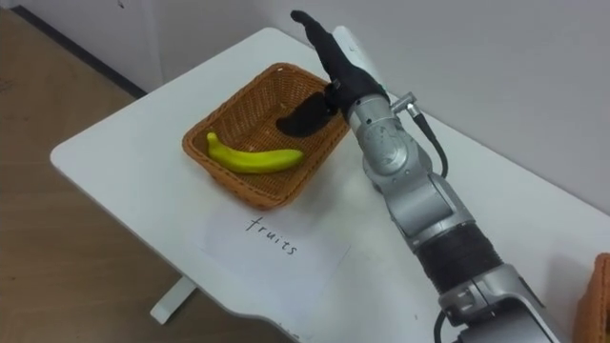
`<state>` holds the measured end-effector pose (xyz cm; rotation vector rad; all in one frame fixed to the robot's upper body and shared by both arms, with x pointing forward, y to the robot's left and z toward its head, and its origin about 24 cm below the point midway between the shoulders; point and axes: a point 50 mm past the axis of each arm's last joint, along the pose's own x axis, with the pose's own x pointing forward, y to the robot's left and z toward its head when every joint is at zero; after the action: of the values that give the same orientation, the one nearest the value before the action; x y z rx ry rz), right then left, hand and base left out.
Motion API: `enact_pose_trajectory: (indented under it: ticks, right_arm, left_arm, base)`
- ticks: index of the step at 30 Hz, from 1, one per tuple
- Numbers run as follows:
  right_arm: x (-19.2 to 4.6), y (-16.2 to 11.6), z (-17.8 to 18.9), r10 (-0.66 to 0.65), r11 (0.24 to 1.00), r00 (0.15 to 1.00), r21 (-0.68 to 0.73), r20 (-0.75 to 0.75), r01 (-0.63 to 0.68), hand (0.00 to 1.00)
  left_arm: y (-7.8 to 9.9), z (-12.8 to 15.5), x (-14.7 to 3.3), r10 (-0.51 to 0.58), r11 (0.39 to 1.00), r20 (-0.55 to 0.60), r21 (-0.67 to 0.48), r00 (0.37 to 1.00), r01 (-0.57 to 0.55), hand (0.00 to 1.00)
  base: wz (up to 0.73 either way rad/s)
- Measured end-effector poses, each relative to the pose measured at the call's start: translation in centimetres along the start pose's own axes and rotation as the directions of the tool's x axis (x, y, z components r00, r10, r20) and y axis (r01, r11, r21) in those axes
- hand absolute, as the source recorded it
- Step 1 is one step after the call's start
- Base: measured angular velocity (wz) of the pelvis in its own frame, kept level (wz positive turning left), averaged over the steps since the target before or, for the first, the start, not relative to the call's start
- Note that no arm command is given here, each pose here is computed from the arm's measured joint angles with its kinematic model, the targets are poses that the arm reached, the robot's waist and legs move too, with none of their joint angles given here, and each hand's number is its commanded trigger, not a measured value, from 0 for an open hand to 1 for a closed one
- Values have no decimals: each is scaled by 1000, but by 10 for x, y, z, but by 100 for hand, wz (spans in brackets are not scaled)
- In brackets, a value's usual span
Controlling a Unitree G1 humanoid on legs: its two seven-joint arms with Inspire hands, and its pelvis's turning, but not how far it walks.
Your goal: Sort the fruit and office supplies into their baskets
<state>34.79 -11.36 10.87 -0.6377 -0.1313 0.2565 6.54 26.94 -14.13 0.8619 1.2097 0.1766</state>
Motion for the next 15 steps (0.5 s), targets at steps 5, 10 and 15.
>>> enact_pose_trajectory:
  ticks: [5,10,15]
  right_arm:
    - [0,-6,1,-35,999,999,7,16,35,0]
    - [0,-18,0,-100,991,995,87,19,98,0]
    - [-1,-30,-2,-168,964,986,211,10,163,0]
  left_arm:
    - [-2,-6,-2,11,1000,-8,4,1000,-11,0]
    - [-4,-5,-3,4,1000,-1,-2,1000,-4,0]
    - [-9,-6,-5,-6,1000,-1,-7,1000,6,0]
  base:
    - [2]
    - [-1]
    - [-13]
